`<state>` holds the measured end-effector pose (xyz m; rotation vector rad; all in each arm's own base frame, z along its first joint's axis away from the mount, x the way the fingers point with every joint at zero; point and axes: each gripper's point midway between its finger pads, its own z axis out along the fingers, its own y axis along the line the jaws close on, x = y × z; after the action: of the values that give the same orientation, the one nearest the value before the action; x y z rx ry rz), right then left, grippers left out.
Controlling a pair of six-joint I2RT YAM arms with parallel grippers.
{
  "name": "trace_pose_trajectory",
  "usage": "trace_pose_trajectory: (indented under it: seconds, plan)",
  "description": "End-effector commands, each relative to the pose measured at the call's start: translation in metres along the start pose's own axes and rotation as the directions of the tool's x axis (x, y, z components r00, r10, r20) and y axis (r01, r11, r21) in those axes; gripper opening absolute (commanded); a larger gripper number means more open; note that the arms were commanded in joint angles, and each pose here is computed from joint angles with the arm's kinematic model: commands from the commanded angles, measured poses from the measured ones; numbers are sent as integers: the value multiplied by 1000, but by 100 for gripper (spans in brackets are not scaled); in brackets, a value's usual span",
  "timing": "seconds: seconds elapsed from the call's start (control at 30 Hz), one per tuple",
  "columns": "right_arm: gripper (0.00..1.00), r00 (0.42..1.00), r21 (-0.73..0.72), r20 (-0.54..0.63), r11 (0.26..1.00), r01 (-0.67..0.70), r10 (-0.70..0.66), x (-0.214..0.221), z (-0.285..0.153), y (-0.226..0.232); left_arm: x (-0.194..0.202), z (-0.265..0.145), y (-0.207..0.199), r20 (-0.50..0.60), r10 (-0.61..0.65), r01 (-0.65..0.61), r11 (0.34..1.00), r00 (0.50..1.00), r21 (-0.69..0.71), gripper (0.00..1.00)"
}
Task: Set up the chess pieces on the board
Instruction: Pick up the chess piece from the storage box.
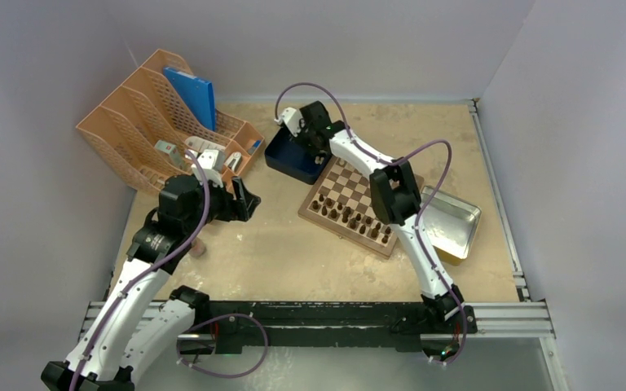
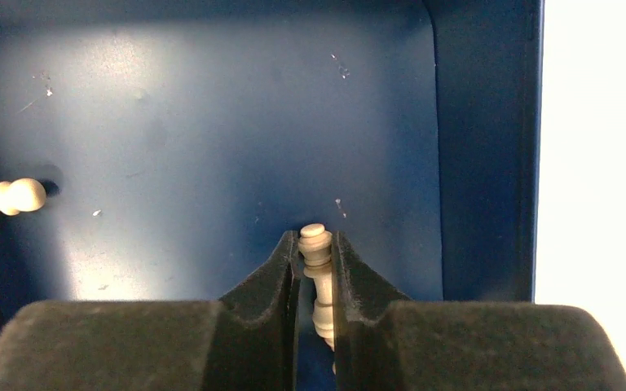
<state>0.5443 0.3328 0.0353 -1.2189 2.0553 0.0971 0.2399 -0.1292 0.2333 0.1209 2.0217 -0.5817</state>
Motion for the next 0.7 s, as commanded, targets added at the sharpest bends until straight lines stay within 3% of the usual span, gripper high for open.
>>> trace_pose_trajectory:
  seconds: [0.0,0.27,0.5,0.67]
  plan:
    - [13,997,10,73,1000,20,-21,-27,-8,-6,-7,1,0,27,34,-34,999,999,0,76]
    - [5,953,45,298,997,-66,50,-97,-67,-23,-5,2,0,15,31,-31,1000,999,3,76]
    - [5,852,52,503,978,-200,147,-138,-137,-32,-6,2,-1,22,27,-27,1000,999,4,75]
    - [4,780,43,578,946,-321,238,-148,-174,-38,-5,7,-8,7,10,-10,999,1000,42,75]
